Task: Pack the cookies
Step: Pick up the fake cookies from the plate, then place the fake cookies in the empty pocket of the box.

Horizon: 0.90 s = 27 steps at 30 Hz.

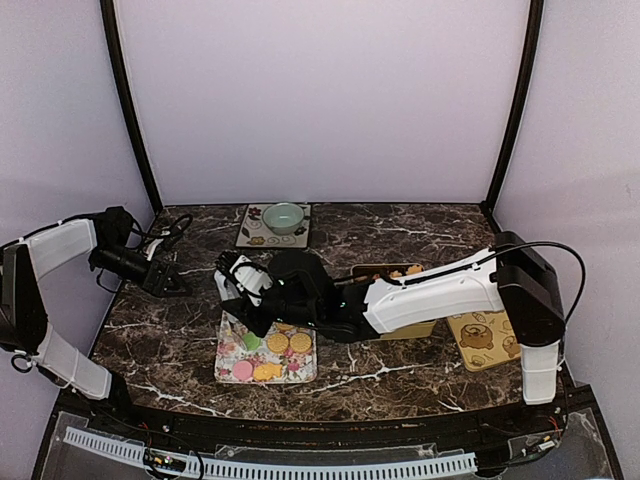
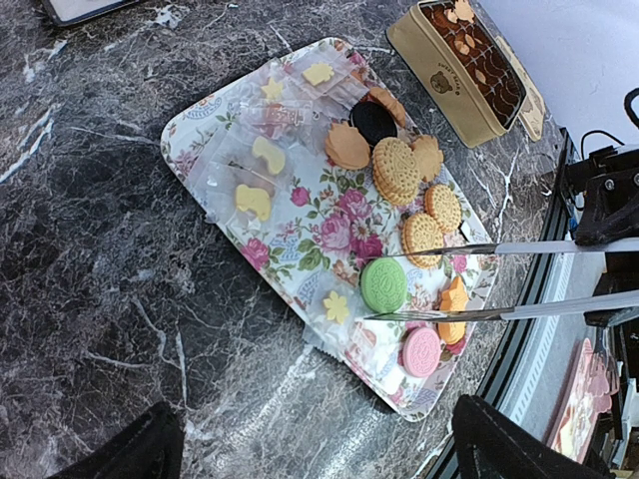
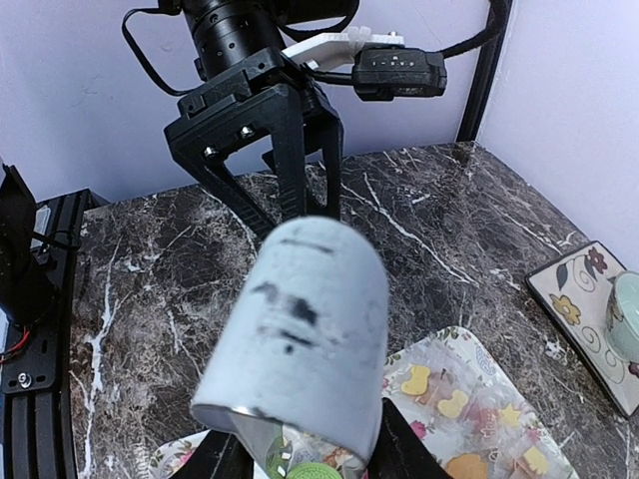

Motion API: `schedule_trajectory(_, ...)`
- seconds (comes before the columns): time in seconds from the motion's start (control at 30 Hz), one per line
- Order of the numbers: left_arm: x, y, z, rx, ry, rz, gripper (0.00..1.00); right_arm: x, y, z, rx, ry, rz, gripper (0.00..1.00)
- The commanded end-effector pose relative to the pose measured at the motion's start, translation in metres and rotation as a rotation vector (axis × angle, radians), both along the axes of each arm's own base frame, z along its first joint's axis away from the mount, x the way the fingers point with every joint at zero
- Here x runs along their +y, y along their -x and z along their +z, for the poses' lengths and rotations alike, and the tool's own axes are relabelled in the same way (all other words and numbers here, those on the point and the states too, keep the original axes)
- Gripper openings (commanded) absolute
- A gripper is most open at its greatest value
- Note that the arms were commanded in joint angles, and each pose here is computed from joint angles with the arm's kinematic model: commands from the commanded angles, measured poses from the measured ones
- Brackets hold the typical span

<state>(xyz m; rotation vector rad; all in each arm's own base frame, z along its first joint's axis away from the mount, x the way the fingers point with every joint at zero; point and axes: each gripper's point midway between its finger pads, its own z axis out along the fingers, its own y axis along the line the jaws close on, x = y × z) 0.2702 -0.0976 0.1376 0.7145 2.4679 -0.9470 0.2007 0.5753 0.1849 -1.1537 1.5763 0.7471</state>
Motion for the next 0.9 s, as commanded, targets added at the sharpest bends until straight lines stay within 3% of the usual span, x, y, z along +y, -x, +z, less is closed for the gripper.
schedule_trajectory(0.0, -0.003, 0.0, 0.008, -0.009, 0.02, -0.012, 0.97, 0.001, -0.002, 0.004, 0.015, -0.046, -0.01, 0.37)
schedule_trajectory(0.17, -0.004, -0.001, 0.009, -0.01, 0.023, -0.01, 0.97, -0.005, -0.005, 0.014, 0.004, -0.055, -0.018, 0.32)
schedule_trajectory(0.37, -0.003, -0.001, 0.007, -0.008, 0.02, -0.008, 0.97, -0.034, -0.025, 0.078, -0.043, -0.156, -0.082, 0.29)
schedule_trajectory(0.47, -0.004, -0.002, 0.008, -0.008, 0.025, -0.007, 0.97, -0.068, -0.04, 0.122, -0.053, -0.249, -0.127, 0.29)
schedule_trajectory(0.63, -0.004, -0.001, 0.007, -0.01, 0.025, -0.011, 0.97, -0.134, -0.056, 0.152, -0.086, -0.28, -0.239, 0.29)
schedule_trajectory(0.87, -0.004, -0.002, 0.005, -0.003, 0.029, -0.008, 0.96, -0.24, -0.078, 0.121, -0.099, -0.177, -0.479, 0.29)
